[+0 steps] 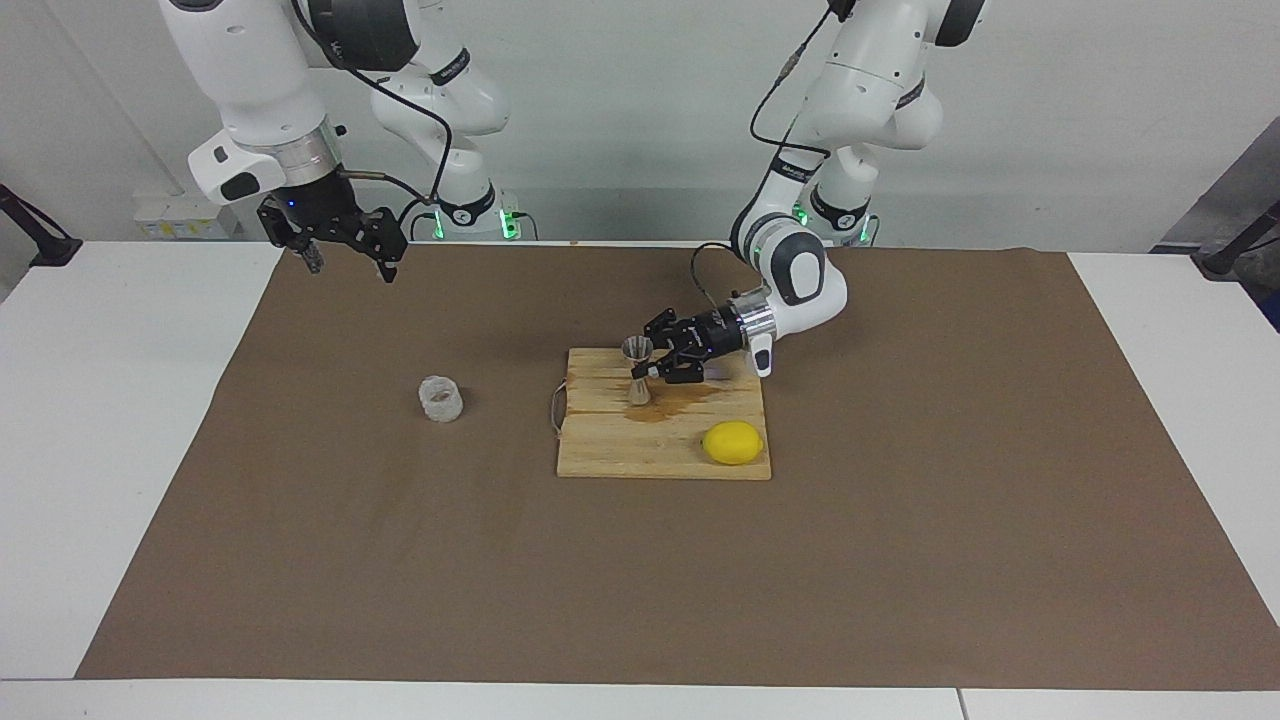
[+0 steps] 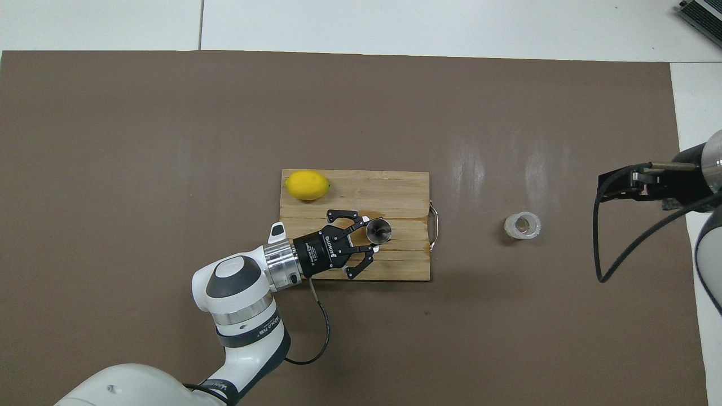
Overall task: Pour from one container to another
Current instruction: 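Lower the metal cup onto the board center and open the left gripper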
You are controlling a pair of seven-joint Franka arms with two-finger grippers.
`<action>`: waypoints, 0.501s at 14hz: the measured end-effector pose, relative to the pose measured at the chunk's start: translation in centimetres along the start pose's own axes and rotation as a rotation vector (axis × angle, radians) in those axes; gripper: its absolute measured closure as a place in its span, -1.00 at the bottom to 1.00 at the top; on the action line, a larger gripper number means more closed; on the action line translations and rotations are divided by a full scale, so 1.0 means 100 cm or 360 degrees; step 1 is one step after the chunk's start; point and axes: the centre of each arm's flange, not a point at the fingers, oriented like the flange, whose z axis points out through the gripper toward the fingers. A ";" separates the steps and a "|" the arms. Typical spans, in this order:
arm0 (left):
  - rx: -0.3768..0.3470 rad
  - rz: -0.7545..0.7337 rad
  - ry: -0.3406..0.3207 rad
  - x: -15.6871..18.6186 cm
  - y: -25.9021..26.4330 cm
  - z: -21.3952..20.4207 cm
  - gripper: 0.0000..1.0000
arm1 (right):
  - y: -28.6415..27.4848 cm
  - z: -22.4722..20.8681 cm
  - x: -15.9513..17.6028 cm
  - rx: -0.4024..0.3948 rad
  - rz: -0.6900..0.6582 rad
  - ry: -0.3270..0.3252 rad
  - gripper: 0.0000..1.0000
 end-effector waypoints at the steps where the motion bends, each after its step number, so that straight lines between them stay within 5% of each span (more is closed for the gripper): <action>1: 0.0001 -0.0001 0.0001 0.000 -0.001 0.000 0.22 | 0.000 0.000 0.000 0.0000 0.0000 0.0000 -1.00; 7: 0.0003 -0.0017 0.0019 0.007 -0.003 -0.002 0.22 | 0.000 0.000 0.000 0.0000 0.0000 0.0000 -1.00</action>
